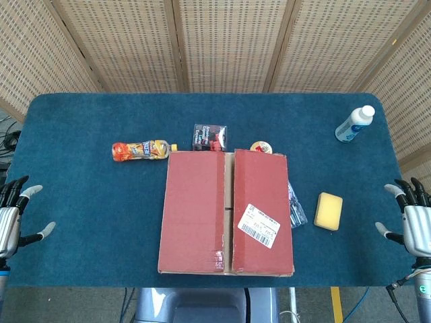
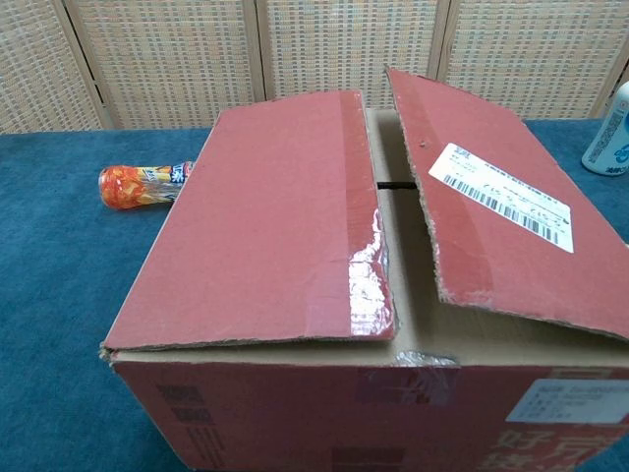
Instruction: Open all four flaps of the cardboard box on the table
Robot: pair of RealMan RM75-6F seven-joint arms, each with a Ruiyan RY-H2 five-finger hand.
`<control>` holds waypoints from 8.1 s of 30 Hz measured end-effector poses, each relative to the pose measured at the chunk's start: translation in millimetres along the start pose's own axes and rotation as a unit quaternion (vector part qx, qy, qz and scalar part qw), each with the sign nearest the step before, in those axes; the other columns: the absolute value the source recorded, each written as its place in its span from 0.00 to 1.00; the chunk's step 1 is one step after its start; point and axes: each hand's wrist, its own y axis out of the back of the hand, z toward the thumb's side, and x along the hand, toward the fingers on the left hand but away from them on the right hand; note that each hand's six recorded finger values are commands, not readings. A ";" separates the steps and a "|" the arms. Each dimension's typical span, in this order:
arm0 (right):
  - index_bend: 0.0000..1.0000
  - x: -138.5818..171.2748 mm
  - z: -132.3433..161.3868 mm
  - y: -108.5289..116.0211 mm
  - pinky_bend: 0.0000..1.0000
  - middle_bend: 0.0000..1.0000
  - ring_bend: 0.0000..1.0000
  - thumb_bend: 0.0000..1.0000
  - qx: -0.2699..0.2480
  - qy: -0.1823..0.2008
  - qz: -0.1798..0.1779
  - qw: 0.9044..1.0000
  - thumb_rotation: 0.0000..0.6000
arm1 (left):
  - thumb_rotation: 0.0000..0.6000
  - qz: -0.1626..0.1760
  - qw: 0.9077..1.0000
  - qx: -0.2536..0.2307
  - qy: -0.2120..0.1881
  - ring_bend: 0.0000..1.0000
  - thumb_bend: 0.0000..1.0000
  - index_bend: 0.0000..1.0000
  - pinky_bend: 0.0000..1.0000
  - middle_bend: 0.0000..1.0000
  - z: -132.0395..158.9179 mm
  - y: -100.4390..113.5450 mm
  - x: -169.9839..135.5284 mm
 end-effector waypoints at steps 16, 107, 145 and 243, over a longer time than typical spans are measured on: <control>0.22 -4.0 1.3 2.3 0.19 0.17 0.04 0.29 -0.007 0.007 -0.007 1.000 1.00 | 0.85 -0.020 1.000 0.010 0.002 0.07 0.21 0.20 0.06 0.07 -1.2 -6.9 0.3; 0.35 -51.8 285.0 -0.4 0.17 0.28 0.04 1.00 -0.033 0.488 0.113 0.865 1.00 | 0.85 -0.070 0.997 0.024 -0.001 0.05 0.21 0.21 0.04 0.07 0.3 -15.4 13.8; 0.44 -54.6 272.2 -1.8 0.17 0.45 0.08 1.00 -0.001 0.487 0.091 0.869 1.00 | 0.85 -0.072 0.997 0.021 -0.013 0.04 0.21 0.21 0.04 0.07 7.9 -12.6 19.9; 0.11 -80.0 56.4 41.9 0.07 0.10 0.00 0.85 0.048 0.151 0.043 0.986 1.00 | 0.86 -0.103 0.966 -0.006 -0.238 0.00 0.15 0.21 0.01 0.02 110.8 16.4 58.6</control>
